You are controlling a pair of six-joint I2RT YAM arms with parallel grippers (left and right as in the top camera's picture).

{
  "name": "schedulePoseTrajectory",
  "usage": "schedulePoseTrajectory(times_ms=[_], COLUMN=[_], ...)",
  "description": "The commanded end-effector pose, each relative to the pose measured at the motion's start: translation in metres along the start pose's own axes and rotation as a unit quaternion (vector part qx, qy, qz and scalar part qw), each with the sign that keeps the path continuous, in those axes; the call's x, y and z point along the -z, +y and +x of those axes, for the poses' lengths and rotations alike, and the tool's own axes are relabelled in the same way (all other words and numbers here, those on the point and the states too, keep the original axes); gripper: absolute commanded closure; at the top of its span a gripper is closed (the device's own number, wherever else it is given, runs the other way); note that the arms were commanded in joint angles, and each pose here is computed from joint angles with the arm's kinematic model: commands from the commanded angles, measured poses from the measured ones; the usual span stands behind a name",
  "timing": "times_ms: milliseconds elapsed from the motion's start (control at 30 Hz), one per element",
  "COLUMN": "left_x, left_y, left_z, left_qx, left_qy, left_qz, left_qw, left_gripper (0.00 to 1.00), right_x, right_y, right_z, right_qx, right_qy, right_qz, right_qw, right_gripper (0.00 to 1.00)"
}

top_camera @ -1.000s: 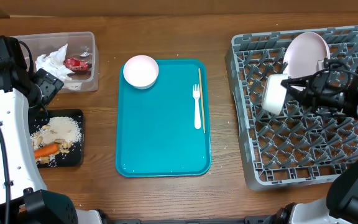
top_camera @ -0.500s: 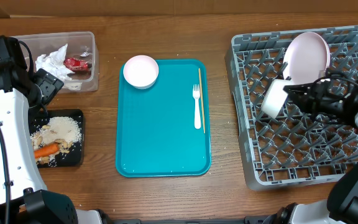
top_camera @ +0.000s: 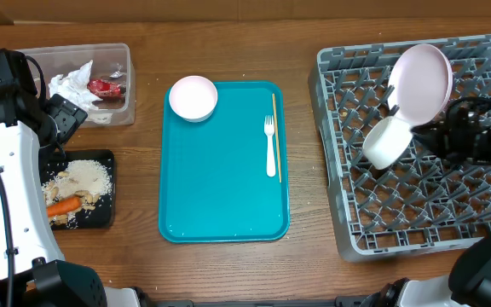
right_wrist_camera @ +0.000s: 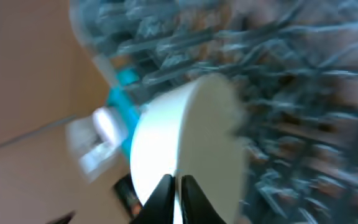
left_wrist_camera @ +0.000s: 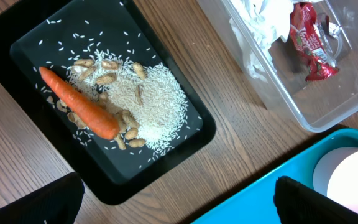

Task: Sort waste into correct bins and load items into the dishwasher rack
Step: 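Carry the bowl into the rack and release it with the right gripper, then raise the right gripper from the rack and swing toward the teal tray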

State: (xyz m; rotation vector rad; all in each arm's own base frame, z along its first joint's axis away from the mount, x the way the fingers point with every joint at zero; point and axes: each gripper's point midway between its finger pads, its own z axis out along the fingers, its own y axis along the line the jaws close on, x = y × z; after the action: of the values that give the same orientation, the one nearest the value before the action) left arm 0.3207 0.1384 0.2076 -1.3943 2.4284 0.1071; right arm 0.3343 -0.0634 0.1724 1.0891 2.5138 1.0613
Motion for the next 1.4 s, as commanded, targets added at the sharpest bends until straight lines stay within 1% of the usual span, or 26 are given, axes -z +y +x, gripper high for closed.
schedulePoseTrajectory(times_ms=[0, 33, 133, 367, 467, 633, 700, 767, 800, 833, 900, 933, 1100, 1233, 1367], left_x=[0.005, 0.005, 0.005, 0.005, 0.005, 0.005, 0.005, 0.005, 0.005, 0.005, 0.005, 0.005, 0.005, 0.005, 0.005], left_y=[0.0, 0.0, 0.0, 0.0, 0.0, 0.0, 0.0, 0.0, 0.0, 0.0, 0.0, 0.0, 0.0, 0.0, 0.0], left_z=[-0.007, -0.007, -0.007, -0.007, -0.007, -0.007, -0.007, -0.007, -0.007, -0.007, -0.007, -0.007, -0.007, -0.007, -0.007], left_qx=[0.0, 0.0, 0.0, 0.0, 0.0, 0.0, 0.0, 0.0, 0.0, 0.0, 0.0, 0.0, 0.0, 0.0, 0.0], left_qy=[-0.013, -0.013, -0.013, -0.013, -0.013, -0.013, -0.013, -0.013, -0.013, -0.013, -0.013, -0.013, -0.013, -0.013, -0.013], left_qz=[-0.001, 0.0, 0.0, 0.0, -0.001, -0.001, -0.001, -0.001, -0.001, -0.001, -0.001, 0.0, -0.001, -0.001, -0.001], left_qw=[1.0, 1.0, 1.0, 1.0, 1.0, 1.0, 1.0, 1.0, 1.0, 1.0, 1.0, 1.0, 1.0, 1.0, 1.0], left_gripper=[0.0, 0.0, 0.0, 0.0, 0.0, 0.0, 0.0, 0.0, 0.0, 0.0, 0.0, 0.0, 0.0, 0.0, 0.0], right_x=[0.049, 0.059, 0.074, 0.074, 0.067, 0.039, 0.024, 0.02, 0.02, 0.022, 0.023, 0.022, 0.011, -0.002, -0.015], right_y=[-0.024, -0.027, -0.03, -0.028, -0.021, 0.004, 0.01, 0.006, -0.001, -0.007, -0.016, -0.018, -0.027, -0.031, -0.039], right_z=[-0.022, -0.022, -0.016, -0.006, -0.001, 0.01, 0.015, 0.013, 0.008, 0.004, -0.003, -0.005, -0.011, -0.004, 0.003], right_qx=[-0.017, -0.028, -0.036, -0.038, -0.019, 0.057, 0.088, 0.084, 0.07, 0.059, 0.045, 0.045, 0.041, 0.039, 0.039], right_qy=[-0.112, -0.123, -0.129, -0.113, -0.104, -0.081, -0.078, -0.096, -0.12, -0.139, -0.163, -0.167, -0.17, -0.15, -0.132], right_qz=[0.153, 0.178, 0.213, 0.22, 0.221, 0.221, 0.239, 0.271, 0.301, 0.32, 0.342, 0.345, 0.337, 0.324, 0.323], right_qw=[0.982, 0.976, 0.968, 0.968, 0.97, 0.97, 0.964, 0.954, 0.943, 0.935, 0.924, 0.923, 0.925, 0.933, 0.936], right_gripper=[0.9, 0.87, 0.81, 0.8, 0.8, 0.8, 0.8, 0.8, 0.79, 0.78, 0.71, 0.7, 0.72, 0.79, 0.8])
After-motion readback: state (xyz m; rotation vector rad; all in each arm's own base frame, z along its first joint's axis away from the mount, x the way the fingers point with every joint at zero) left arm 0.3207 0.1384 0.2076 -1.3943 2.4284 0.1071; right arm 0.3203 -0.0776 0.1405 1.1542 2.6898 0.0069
